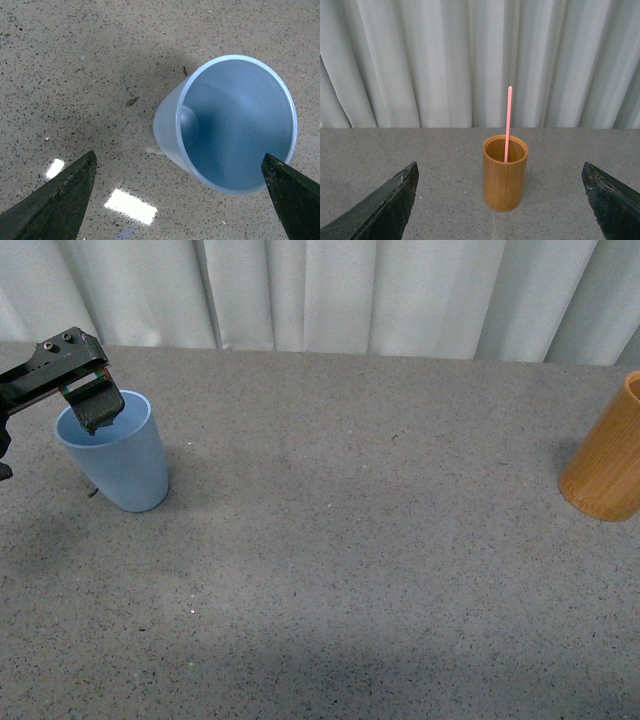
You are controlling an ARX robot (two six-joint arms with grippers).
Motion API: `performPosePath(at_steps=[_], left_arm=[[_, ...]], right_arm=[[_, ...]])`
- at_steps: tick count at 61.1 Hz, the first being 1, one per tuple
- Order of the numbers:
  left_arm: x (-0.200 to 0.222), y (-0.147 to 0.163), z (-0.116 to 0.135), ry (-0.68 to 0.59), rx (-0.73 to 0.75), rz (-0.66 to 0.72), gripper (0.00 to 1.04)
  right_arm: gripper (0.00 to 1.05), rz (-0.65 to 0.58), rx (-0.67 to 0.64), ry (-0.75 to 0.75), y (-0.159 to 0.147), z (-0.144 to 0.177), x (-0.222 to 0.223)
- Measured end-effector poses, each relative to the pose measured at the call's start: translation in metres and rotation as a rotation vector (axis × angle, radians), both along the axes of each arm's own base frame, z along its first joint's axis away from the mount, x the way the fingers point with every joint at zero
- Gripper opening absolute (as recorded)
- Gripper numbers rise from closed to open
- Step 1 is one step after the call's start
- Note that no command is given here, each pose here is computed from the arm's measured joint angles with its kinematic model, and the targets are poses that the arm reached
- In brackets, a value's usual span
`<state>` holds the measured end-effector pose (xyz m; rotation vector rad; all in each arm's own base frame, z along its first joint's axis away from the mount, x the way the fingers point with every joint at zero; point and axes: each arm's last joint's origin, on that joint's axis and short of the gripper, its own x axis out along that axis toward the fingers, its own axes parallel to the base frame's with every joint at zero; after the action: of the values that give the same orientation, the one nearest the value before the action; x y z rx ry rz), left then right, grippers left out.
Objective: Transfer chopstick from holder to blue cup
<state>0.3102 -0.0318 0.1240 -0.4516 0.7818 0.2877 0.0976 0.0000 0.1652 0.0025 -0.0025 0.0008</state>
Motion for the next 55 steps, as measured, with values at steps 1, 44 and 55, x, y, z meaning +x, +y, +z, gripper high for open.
performPosePath(at_steps=[1, 44, 55], left_arm=[[0.0, 0.0, 0.0, 0.001, -0.001, 0.003, 0.98], [0.005, 0.015, -0.009, 0.015, -0.032, 0.12, 0.98], [0.009, 0.015, -0.012, 0.019, -0.026, 0.137, 0.98]], right_arm=[[0.95, 0.0, 0.0, 0.0, 0.0, 0.0, 0.0], [0.95, 0.0, 0.0, 0.0, 0.0, 0.0, 0.0], [0.95, 0.0, 0.0, 0.0, 0.0, 0.0, 0.0]])
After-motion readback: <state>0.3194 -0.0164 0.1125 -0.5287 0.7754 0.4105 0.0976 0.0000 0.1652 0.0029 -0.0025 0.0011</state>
